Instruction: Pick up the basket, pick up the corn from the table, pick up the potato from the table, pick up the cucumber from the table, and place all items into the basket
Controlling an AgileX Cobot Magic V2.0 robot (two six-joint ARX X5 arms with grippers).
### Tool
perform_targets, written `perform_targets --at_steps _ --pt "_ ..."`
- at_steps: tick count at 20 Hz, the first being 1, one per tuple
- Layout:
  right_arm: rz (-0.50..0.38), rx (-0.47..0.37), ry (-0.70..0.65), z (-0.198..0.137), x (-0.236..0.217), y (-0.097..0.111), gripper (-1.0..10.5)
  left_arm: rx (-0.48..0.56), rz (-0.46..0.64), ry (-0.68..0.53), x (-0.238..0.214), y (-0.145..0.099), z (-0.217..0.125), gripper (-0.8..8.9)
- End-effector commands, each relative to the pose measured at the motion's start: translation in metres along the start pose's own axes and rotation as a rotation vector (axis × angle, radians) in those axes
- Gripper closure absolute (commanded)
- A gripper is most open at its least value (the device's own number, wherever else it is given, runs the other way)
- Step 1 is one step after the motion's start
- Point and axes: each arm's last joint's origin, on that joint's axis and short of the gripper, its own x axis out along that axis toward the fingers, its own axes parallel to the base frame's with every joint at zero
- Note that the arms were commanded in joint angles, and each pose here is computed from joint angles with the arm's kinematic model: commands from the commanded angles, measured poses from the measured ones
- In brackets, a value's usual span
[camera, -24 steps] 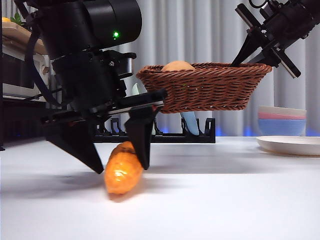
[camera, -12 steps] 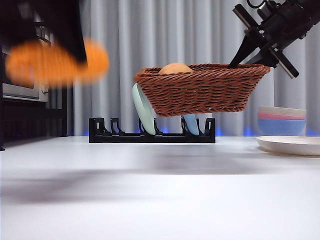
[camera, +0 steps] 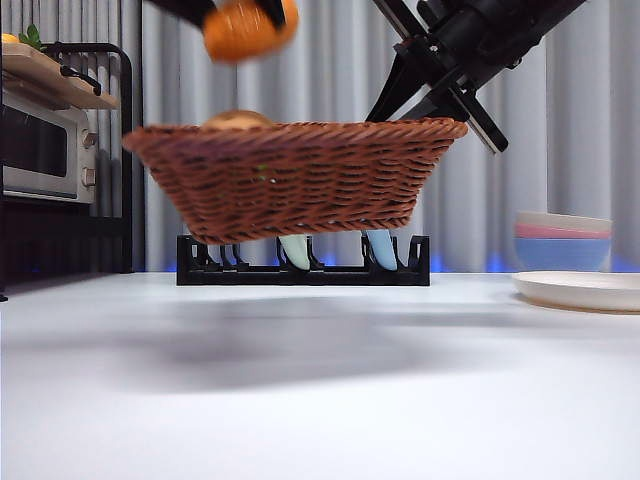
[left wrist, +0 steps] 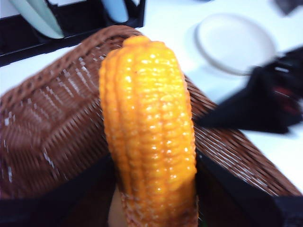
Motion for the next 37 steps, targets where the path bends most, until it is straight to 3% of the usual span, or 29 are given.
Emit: perform_targets --at_steps 1,5,7,8,12,13,17,23,25,29,31,34,35,37 --pt "0.015 -0.007 -0.001 0.001 0.001 0.003 9.6 0.020 0.043 0.054 0.029 0.011 0.006 8.22" --pt "0.009 0.002 0.012 0.000 0.001 0.002 9.6 -0.013 0.018 0.144 0.063 0.024 0.002 7.73" --pt "0.009 0.003 0.012 -0.001 0.001 0.002 9.6 -0.021 -0.009 0.191 0.074 0.025 -0.003 3.44" --pt "0.008 0.004 0.014 -0.001 0.001 0.002 9.6 -0.022 -0.003 0.210 0.078 0.025 -0.005 2.14" --pt "-0.003 0.010 0.010 -0.001 0.000 0.001 9.6 -0.021 -0.002 0.217 0.076 0.025 -0.004 2.16" --pt "-0.042 0.012 -0.003 0.000 0.000 0.000 9.6 -0.021 -0.003 0.204 0.068 0.024 0.001 2.16" --pt "-0.100 0.030 0.002 -0.001 0.007 -0.007 9.6 0.006 -0.019 0.100 0.007 0.020 0.028 2.17" --pt "-0.178 0.188 0.032 -0.005 0.046 -0.038 9.6 0.033 -0.054 -0.171 -0.106 0.015 0.047 2.17" --pt "-0.205 0.241 0.041 -0.007 0.057 -0.047 9.6 0.044 -0.053 -0.220 -0.129 0.016 0.044 2.17" --pt "-0.299 0.263 0.072 -0.014 0.067 -0.060 9.6 0.049 -0.030 -0.250 -0.146 0.017 0.039 2.17" --pt "-0.333 0.269 0.114 -0.019 0.067 -0.063 9.1 0.064 0.003 -0.233 -0.145 0.018 0.038 2.17" --pt "-0.352 0.250 0.146 -0.021 0.061 -0.066 5.1 0.065 0.025 -0.226 -0.144 0.018 0.038 2.17" --pt "-0.352 0.239 0.145 -0.020 0.058 -0.066 4.4 0.065 0.027 -0.227 -0.144 0.018 0.038 2.17" --pt "-0.346 0.215 0.115 -0.015 0.048 -0.062 4.4 0.072 0.035 -0.227 -0.144 0.019 0.038 2.18"
